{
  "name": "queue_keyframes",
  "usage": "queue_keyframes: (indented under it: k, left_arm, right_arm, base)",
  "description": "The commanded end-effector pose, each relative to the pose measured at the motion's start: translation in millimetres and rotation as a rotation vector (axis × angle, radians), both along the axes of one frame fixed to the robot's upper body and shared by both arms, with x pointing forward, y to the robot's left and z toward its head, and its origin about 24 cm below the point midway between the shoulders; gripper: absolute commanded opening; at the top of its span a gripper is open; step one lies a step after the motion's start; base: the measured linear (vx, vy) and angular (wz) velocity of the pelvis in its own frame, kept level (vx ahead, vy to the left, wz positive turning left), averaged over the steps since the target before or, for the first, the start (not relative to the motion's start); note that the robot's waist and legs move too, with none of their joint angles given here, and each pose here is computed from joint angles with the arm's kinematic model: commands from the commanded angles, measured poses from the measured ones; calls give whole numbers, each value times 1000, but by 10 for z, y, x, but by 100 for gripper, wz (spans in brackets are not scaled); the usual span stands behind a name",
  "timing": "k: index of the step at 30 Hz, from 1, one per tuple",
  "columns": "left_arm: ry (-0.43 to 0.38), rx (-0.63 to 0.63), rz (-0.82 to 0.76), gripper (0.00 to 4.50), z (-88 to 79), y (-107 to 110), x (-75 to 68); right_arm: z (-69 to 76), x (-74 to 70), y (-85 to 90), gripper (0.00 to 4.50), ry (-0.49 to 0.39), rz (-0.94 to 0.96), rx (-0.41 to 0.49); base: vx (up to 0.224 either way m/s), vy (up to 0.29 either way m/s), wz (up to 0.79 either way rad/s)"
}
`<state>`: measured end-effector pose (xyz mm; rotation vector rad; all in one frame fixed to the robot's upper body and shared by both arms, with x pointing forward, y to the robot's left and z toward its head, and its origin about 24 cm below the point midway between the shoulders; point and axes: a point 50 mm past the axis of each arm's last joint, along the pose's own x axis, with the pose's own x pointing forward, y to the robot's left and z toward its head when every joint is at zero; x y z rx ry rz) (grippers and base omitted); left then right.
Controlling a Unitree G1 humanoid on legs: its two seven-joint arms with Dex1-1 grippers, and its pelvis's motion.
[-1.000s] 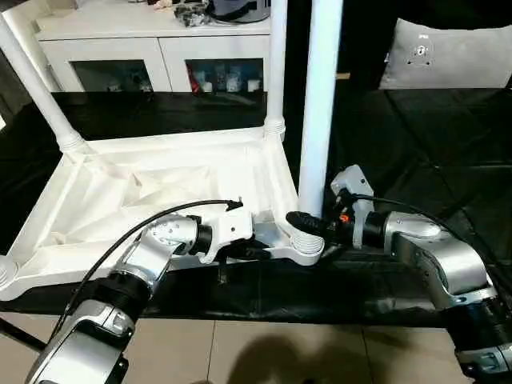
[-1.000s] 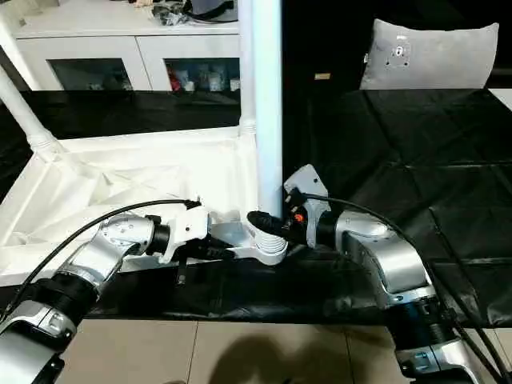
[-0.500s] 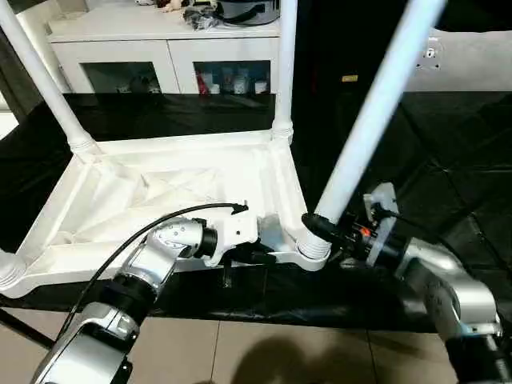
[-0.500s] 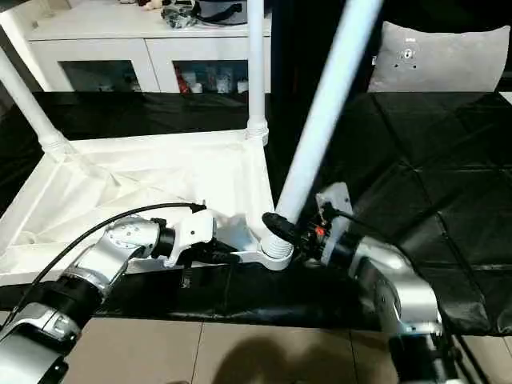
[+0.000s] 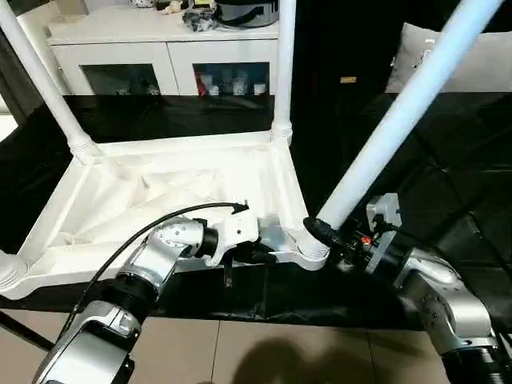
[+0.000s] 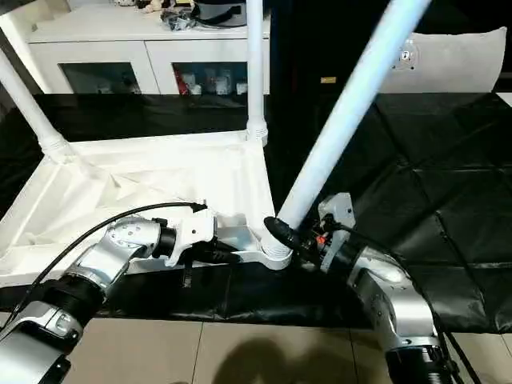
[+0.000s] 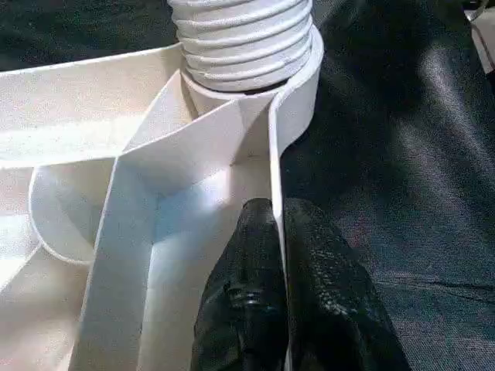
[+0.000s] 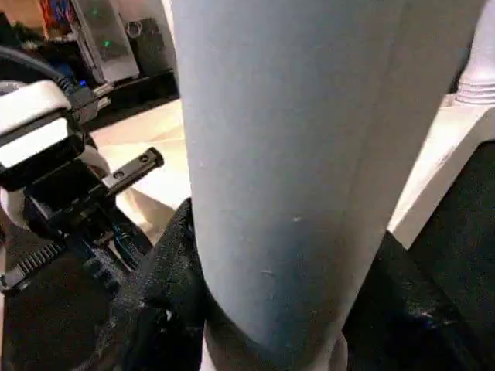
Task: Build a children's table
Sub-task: Insert table leg to table base
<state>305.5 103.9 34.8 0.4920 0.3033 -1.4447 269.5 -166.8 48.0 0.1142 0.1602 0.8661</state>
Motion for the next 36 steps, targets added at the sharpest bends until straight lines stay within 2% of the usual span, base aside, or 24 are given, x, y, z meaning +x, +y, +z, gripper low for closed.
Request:
queue_keyframes:
  k: [1, 5, 16, 21, 29, 36]
  left_arm:
    - [9, 13, -6, 0, -40, -3, -14]
    - [9, 24, -10, 0, -55, 9, -22]
    - [6, 44, -41, 0, -26, 36, -8]
    - [-4, 54, -63, 0, 26, 43, 35]
    - [-25, 75, -97, 0, 116, 27, 118]
    - [-32, 81, -60, 0, 150, 94, 186]
  right_arm:
    - [-316, -101, -85, 189, 129, -17, -147]
    - [-354, -106, -60, 188, 127, 19, -227]
    - [-408, -87, -12, 188, 160, 130, -319]
    - [-444, -97, 6, 188, 201, 175, -336]
    - [-436, 2, 89, 188, 217, 200, -363]
    - [-418, -56, 130, 188, 215, 235, -358]
  base:
    - [0, 0, 0]
    - [0, 0, 0]
    - [0, 0, 0]
    - [0, 0, 0]
    - [0, 0, 0]
    - [0, 0, 0]
